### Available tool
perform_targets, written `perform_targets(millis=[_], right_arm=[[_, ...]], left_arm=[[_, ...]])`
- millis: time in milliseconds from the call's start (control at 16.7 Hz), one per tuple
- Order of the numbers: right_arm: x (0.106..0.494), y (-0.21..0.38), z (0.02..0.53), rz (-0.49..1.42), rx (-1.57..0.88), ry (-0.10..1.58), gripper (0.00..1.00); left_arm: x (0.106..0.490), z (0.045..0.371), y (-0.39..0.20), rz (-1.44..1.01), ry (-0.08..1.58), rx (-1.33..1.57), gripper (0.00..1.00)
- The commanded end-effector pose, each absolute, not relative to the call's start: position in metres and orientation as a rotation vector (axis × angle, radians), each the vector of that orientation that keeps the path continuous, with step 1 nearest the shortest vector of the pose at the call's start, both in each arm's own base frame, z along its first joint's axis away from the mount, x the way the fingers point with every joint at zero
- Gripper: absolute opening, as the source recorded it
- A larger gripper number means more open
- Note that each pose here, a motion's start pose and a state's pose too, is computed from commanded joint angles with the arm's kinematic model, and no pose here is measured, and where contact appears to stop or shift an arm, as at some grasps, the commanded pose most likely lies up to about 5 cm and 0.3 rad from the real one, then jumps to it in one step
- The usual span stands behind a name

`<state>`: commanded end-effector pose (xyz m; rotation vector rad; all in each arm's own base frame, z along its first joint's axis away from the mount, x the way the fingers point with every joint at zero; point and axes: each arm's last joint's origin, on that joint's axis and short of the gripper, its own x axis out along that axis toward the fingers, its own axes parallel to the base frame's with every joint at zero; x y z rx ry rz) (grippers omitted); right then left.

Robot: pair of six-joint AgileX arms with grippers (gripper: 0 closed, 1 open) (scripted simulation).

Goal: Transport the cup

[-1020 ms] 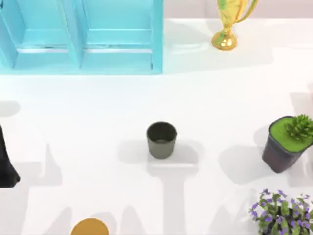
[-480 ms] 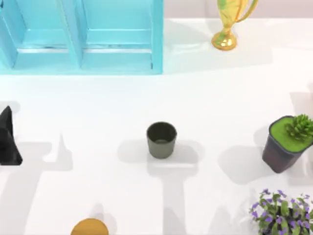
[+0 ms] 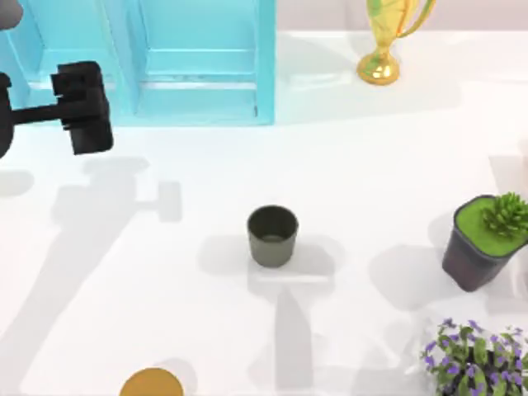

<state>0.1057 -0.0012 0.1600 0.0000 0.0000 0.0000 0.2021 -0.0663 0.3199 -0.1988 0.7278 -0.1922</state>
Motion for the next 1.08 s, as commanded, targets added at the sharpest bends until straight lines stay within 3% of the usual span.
perform_targets(millis=[240, 540, 840, 1080], right_arm=[[0.106, -0.001, 0.160, 0.000, 0.000, 0.000, 1.00], [0.106, -0.001, 0.160, 0.000, 0.000, 0.000, 1.00], [0.106, -0.001, 0.160, 0.000, 0.000, 0.000, 1.00], [0.106, -0.001, 0.160, 0.000, 0.000, 0.000, 1.00]], left_arm=[[0.264, 0.334, -0.124, -0.188, 1.011, -0.196, 1.00], [0.320, 0.309, -0.212, -0.129, 1.313, -0.128, 1.00], [0.339, 0.262, -0.282, -0.051, 1.505, -0.031, 1.00], [0.340, 0.239, -0.308, -0.016, 1.568, 0.015, 1.00]])
